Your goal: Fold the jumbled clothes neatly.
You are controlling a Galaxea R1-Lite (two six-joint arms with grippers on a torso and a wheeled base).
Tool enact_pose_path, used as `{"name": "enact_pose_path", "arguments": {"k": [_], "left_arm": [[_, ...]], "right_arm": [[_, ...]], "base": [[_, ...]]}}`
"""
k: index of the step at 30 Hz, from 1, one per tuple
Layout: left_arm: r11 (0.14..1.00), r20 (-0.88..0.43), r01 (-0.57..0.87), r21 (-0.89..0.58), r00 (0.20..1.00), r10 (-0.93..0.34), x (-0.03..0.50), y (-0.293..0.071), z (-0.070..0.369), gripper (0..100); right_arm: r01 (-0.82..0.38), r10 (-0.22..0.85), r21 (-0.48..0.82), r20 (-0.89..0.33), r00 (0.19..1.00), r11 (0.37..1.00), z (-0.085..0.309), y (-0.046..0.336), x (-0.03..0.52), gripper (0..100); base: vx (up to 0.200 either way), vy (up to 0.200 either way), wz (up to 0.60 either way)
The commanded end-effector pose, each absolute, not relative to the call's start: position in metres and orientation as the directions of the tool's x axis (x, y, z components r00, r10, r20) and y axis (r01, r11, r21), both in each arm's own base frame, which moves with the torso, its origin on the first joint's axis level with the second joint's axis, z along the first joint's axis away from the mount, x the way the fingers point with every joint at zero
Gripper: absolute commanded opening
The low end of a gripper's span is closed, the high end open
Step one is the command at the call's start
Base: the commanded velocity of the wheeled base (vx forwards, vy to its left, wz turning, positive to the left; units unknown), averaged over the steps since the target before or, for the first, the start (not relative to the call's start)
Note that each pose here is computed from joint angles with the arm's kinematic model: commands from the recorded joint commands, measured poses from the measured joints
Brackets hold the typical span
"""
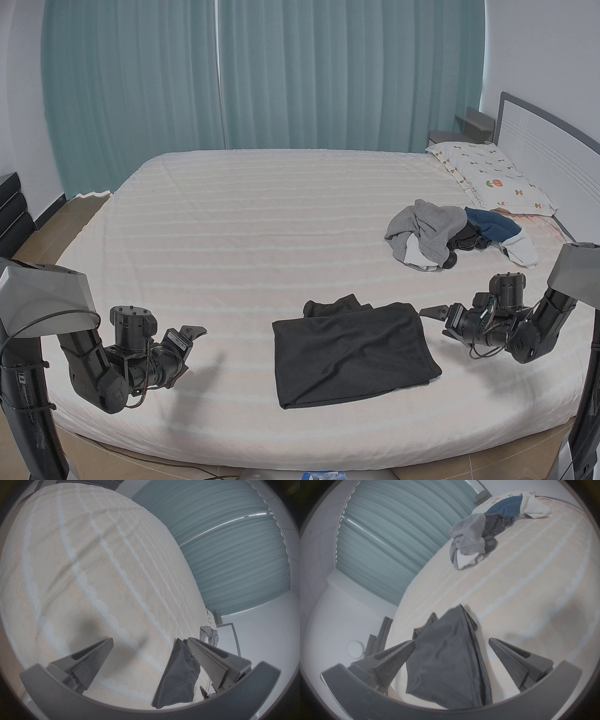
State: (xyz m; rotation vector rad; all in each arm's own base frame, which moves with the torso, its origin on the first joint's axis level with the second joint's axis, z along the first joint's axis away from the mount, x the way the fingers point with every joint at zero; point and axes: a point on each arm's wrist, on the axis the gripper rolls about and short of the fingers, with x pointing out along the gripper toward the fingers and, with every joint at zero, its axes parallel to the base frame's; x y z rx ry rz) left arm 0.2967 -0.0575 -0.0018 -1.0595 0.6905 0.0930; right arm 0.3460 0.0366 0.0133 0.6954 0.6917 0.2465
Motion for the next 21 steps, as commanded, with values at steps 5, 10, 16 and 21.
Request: {"name": "enact_pose_path", "arguments": {"k": [5, 10, 16, 21], "left_arm": [[0.504, -0.560, -0.388, -0.772, 0.790, -0.250, 0.296, -0.057, -0.001, 100], [0.505, -0.562, -0.389, -0.770, 0.789, -0.248, 0.296, -0.057, -0.001, 100], [0.507, -0.563, -0.390, -0.769, 0.788, -0.248, 0.296, -0.057, -0.002, 100], [0.507, -0.564, -0.391, -0.768, 0.788, -0.248, 0.296, -0.057, -0.002, 100]], "right_arm": [[0.012, 0.446, 0.716, -0.448, 0.775, 0.698, 0.007, 0.050, 0.408, 100], [0.011, 0.502, 0.769, -0.427, 0.752, 0.639, 0.007, 0.058, 0.425, 100], [-0.004, 0.531, 0.778, -0.424, 0.734, 0.628, 0.003, 0.063, 0.425, 100], [-0.012, 0.542, 0.781, -0.422, 0.727, 0.624, 0.001, 0.065, 0.425, 100]], "base": [[0.000, 0.000, 0.00], [0.000, 0.000, 0.00], [0.000, 0.000, 0.00], [0.000, 0.000, 0.00]]}}
